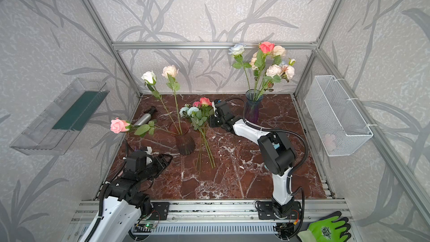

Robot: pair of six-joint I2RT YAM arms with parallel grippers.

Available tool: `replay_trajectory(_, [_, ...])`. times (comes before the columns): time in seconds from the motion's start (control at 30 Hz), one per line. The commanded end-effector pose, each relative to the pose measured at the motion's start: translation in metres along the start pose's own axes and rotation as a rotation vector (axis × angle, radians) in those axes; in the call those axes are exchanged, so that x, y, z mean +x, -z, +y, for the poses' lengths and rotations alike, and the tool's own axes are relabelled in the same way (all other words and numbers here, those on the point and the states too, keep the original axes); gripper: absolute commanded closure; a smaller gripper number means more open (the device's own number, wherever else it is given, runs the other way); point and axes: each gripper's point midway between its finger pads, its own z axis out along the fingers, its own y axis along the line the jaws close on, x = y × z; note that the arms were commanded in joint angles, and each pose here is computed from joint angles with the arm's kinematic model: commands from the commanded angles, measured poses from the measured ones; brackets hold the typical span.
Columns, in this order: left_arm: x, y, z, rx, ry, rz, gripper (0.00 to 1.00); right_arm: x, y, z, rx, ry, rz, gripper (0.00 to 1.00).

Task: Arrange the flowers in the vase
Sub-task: 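Open the right gripper and move it back down to the bunch, then grasp a pink rose stem in the bunch with the right gripper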

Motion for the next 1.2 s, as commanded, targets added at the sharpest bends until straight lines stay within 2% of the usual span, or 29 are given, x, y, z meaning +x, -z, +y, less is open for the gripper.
replay_trajectory(0.0, [0.001, -0.003, -0.013, 0.062, 0.007, 0.014, 0.3, 0.025, -0.019, 0.008, -0.046, -0.037, 0.143, 0.65])
replay_trajectory(0.23, [-0.002, -0.001, -0.018, 0.081, 0.001, 0.0, 0.3, 0.042, -0.052, 0.002, -0.044, -0.052, 0.204, 0.65])
replay_trajectory(0.37, [-0.004, -0.001, -0.02, 0.09, 0.0, -0.005, 0.3, 0.046, -0.059, -0.004, -0.027, -0.054, 0.217, 0.68])
replay_trajectory(0.47, [-0.005, -0.002, -0.022, 0.09, -0.003, -0.007, 0.3, 0.046, -0.063, -0.005, -0.028, -0.061, 0.224, 0.74])
replay_trajectory(0.6, [-0.007, -0.001, -0.024, 0.09, -0.011, -0.007, 0.3, 0.048, -0.07, -0.006, -0.064, -0.124, 0.238, 0.76])
replay_trajectory(0.8, [-0.009, 0.003, -0.028, 0.088, -0.032, -0.015, 0.29, 0.039, -0.069, 0.004, -0.143, -0.182, 0.221, 0.81])
replay_trajectory(1.1, [-0.011, 0.004, -0.026, 0.09, -0.031, -0.039, 0.29, 0.036, -0.064, 0.009, -0.186, -0.194, 0.192, 0.8])
replay_trajectory(1.17, [-0.012, 0.005, -0.026, 0.089, -0.032, -0.047, 0.29, 0.035, -0.062, 0.011, -0.204, -0.228, 0.184, 0.79])
